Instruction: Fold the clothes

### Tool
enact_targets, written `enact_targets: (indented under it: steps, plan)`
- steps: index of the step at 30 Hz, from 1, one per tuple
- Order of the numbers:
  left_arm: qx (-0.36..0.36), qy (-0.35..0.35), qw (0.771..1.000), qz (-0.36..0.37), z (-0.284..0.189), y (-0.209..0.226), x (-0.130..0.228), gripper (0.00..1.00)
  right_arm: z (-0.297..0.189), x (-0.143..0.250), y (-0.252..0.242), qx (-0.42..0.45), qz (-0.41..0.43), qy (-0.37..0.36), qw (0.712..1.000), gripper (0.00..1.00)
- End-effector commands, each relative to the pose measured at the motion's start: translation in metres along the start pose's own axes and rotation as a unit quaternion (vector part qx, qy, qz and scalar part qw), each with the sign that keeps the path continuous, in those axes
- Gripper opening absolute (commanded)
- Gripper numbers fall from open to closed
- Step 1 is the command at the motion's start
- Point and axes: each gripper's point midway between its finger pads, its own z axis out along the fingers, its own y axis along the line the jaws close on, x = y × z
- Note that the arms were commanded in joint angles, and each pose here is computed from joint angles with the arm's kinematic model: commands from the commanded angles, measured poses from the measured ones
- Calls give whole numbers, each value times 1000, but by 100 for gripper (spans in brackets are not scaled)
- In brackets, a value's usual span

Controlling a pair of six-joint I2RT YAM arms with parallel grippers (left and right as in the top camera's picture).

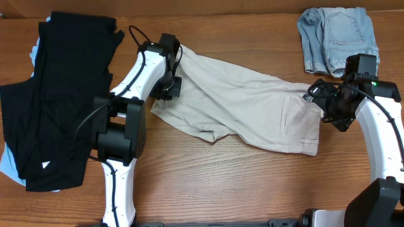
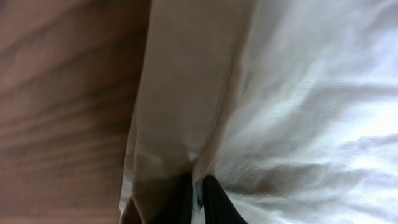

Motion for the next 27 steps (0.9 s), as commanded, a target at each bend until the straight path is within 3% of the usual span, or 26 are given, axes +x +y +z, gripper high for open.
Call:
enact_targets:
  steps: [1,6,10,16,25,26,27]
  plan:
    - [-58,56,993,-85,26,40,25,10,-12,-10,9,-19,-4,-23,1000,100]
    - [-64,95,980,-163,33,66,46,12,-7,-13,14,-30,-18,-23,999,100]
    - [-55,121,974,-182,32,77,57,12,9,-11,23,-50,-69,0,996,99]
    - [-40,144,969,-195,25,85,65,24,46,8,36,-99,-136,77,983,99]
    - [-29,93,979,-181,-29,85,36,59,69,27,47,-150,-173,136,964,97]
    - [-27,81,980,-182,-39,85,31,65,69,28,47,-153,-179,136,962,96]
    - [-26,71,980,-182,-49,86,27,88,69,28,48,-155,-180,135,962,95]
